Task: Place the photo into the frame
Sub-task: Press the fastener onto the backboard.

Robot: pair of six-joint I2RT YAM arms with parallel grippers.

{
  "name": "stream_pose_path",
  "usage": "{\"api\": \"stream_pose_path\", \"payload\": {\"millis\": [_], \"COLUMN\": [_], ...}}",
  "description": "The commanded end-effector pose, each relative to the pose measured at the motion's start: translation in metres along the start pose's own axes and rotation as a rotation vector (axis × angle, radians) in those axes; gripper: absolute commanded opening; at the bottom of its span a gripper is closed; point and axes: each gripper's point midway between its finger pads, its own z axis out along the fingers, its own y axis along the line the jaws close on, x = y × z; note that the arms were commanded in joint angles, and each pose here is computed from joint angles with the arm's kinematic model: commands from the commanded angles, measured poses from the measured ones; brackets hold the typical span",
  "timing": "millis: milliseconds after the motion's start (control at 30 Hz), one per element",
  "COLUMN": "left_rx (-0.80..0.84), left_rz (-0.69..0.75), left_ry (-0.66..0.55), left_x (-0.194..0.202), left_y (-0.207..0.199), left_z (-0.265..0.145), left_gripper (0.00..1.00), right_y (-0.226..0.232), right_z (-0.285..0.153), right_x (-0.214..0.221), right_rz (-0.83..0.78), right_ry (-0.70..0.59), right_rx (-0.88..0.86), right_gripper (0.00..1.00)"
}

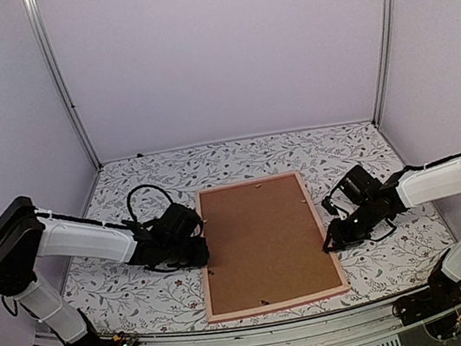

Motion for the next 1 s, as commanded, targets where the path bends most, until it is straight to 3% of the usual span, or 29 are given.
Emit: {"api": "stream_pose_path", "payload": {"millis": [0,167,333,633,967], "left_rx": [0.001,0.0,0.002,0.002,0.006], "left_rz": [0.017,0.015,0.015,0.018,0.02], "left_ry": [0.032,0.034,0.032,0.034,0.041], "left_x": [0.009,0.01,0.01,0.01,0.012], "left_y": [0.002,0.003,0.002,0.002,0.002], "left_z": [0.002,0.002,0.003,0.004,0.006], "left_gripper": [0.25,0.25,0.25,0.25,0.25], "right_y": [-0.031,-0.03,-0.007,0.016,0.007], "right_z": [0.003,0.0,-0.007,-0.012,-0.006], "right_x": [0.01,0.001,-0.016,-0.021,-0.005], "right_rz": [0.044,0.041,-0.007,-0.074,-0.084], "right_ry": [0.027,0.005,-0.045,-0.047,-0.008], "right_rx": [0.144,0.162,0.065,-0.049,0.003], "right_gripper": [0.28,0.24,0.24,0.47,0.5]}}
